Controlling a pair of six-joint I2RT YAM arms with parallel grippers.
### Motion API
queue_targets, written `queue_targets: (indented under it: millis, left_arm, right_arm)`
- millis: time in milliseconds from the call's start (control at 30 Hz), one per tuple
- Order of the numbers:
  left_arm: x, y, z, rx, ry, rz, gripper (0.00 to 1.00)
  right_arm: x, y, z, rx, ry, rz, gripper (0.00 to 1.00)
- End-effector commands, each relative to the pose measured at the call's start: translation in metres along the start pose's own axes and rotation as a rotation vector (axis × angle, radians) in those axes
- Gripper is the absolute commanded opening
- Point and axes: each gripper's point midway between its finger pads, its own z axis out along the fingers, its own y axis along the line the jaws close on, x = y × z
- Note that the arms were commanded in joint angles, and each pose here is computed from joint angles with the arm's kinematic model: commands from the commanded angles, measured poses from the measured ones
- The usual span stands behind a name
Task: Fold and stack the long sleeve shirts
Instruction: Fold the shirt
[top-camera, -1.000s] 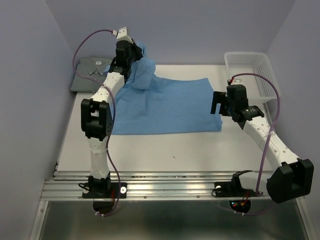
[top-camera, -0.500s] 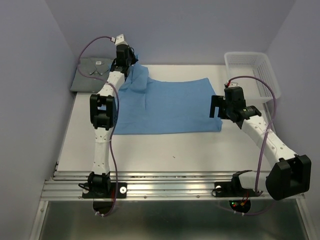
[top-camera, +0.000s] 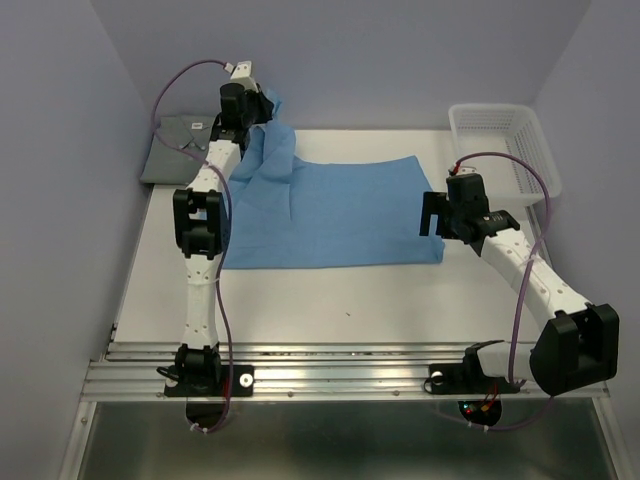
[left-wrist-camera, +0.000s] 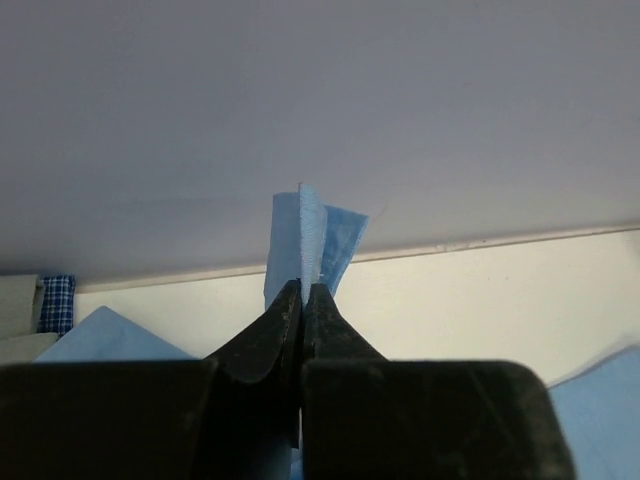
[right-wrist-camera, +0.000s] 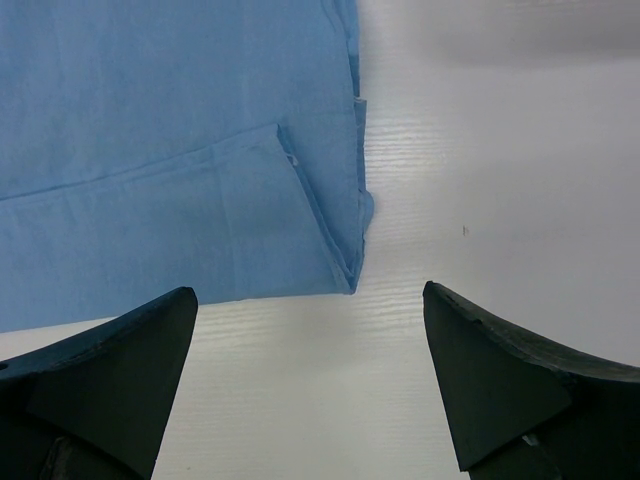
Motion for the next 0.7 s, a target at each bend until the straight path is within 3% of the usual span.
queue_targets:
  millis: [0,67,100,167,200,233,267,400,533,667]
  left_arm:
    - [-0.063,-0.039,-0.025,0.104,-0.088,0.066,0.00]
    - [-0.074,-0.053,-0.038,0.128,-0.093,0.049,0.00]
    - [-0.057,-0.053,-0.041,0.127,-0.064,0.042,0.00]
    - [-0.065,-0.080,-0.060,0.180,-0.084,0.066,0.00]
    - [-0.046,-0.083,-0.064,0.198,-0.065,0.069,0.00]
    - [-0.057,-0.103,-0.079,0.260,-0.088,0.092,0.00]
    - [-0.039,-0.117,-0.084,0.310,-0.072,0.123,0.00]
    - [-0.027,-0.177,-0.118,0.566,-0.055,0.234,0.00]
    - [-0.003,-0.248,-0.163,0.912,0.003,0.309,0.00]
    - [0.019,-0.286,-0.190,1.099,0.045,0.352,0.00]
  right_arm:
    - [0.003,-0.002,0.002,0.019,-0.003,-0.007,1.00]
    - [0.003,-0.002,0.002,0.018,-0.001,-0.005,1.00]
    - [0.002,-0.002,0.001,0.020,-0.008,0.004,1.00]
    - [0.004,-0.002,0.001,0.019,-0.006,0.012,1.00]
    - [0.003,-0.002,0.000,0.020,-0.011,0.021,1.00]
    - [0.003,-0.003,-0.001,0.021,-0.014,0.026,1.00]
    - [0.002,-0.002,-0.002,0.015,-0.017,0.030,1.00]
    - [0.000,0.006,-0.008,-0.040,-0.042,0.030,1.00]
    - [0.000,0.012,-0.017,-0.095,-0.067,0.033,1.00]
    - [-0.002,0.012,-0.028,-0.119,-0.096,0.042,1.00]
